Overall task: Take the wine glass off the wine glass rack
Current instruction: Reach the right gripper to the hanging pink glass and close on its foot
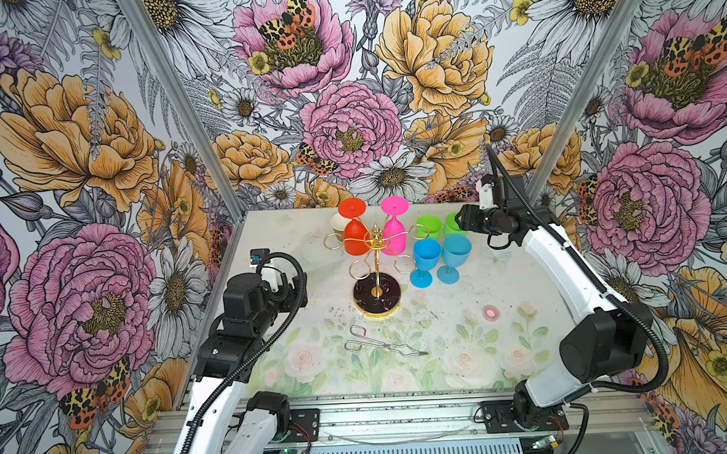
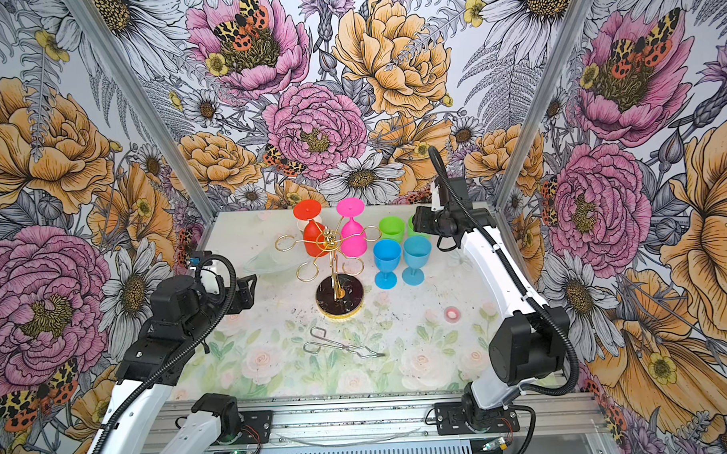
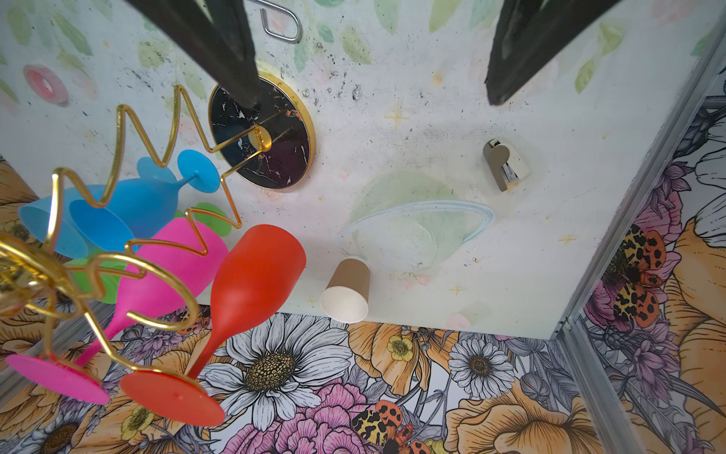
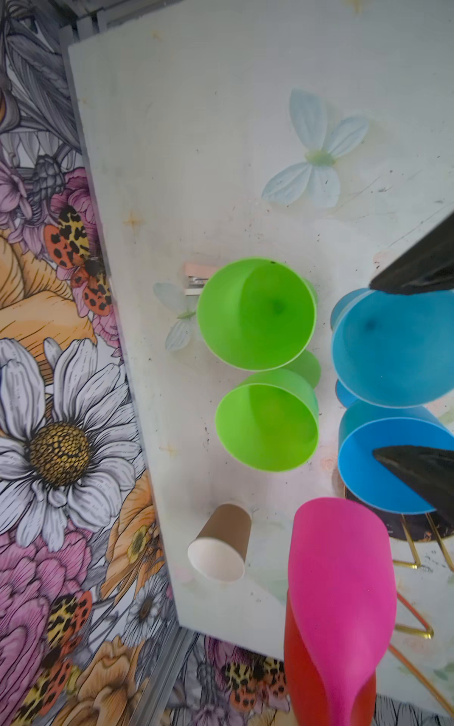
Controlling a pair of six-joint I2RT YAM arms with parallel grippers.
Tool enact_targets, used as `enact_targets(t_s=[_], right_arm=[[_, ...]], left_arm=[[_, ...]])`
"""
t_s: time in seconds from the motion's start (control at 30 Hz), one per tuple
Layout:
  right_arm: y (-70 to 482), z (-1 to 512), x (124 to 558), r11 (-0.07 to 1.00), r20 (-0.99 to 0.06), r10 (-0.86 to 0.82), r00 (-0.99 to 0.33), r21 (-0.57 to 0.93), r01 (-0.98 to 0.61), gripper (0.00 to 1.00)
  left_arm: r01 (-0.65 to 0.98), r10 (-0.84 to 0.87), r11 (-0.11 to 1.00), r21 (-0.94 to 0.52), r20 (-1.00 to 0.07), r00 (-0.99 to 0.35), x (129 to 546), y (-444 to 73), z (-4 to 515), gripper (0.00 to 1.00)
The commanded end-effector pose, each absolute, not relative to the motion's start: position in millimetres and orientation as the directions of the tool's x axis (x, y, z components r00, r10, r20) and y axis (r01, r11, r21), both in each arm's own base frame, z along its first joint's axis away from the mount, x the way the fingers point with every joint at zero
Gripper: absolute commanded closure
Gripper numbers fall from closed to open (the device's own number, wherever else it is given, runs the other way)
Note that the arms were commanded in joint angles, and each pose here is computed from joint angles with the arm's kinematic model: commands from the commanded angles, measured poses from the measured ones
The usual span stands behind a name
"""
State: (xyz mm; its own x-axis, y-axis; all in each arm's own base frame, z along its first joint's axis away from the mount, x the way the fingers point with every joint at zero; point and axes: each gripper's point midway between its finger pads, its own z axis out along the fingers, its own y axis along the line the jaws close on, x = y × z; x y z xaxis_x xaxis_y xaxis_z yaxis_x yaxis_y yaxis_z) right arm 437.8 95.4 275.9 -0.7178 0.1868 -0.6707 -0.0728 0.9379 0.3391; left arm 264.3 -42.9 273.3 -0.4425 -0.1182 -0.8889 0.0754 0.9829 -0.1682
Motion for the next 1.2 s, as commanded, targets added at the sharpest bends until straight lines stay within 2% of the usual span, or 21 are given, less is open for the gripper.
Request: enact_targets(t_s=[0.0, 0.27, 0.43, 0.73, 1.17], right_arm=[[132.2, 313.1, 438.2, 0.838, -0.658, 0.215, -0.721, 0.504, -0.21, 0.38], [176.7, 352.8, 452.4, 0.692, -0.634, 0.224, -0.74, 0.639, -0.337, 0.44], [203.5, 357.1, 459.7, 0.642, -0.622, 0.2, -0.757, 0.667, -0.379, 0.45], [233.3, 344.4, 464.9, 0.59, -0.585, 0.165, -0.794, 0.704, -0.396, 0.45], [252.6, 336.8, 466.2, 0.571, -0.566, 0.162, -0.808, 0.722, -0.391, 0.58]], left_arm=[[0.104, -0.121, 0.978, -0.181, -0.899, -0.421, 265.5, -46.5, 275.3, 0.09], [0.115, -0.125, 0.975, -0.189, -0.9, -0.419, 268.8, -49.3, 272.3, 0.09], [0.12, -0.135, 0.972, -0.201, -0.9, -0.414, 268.3, -50.6, 274.2, 0.09], [0.126, -0.133, 0.972, -0.199, -0.905, -0.405, 265.5, -50.8, 275.4, 0.08], [0.134, -0.12, 0.973, -0.188, -0.907, -0.404, 264.9, -51.2, 274.6, 0.09]])
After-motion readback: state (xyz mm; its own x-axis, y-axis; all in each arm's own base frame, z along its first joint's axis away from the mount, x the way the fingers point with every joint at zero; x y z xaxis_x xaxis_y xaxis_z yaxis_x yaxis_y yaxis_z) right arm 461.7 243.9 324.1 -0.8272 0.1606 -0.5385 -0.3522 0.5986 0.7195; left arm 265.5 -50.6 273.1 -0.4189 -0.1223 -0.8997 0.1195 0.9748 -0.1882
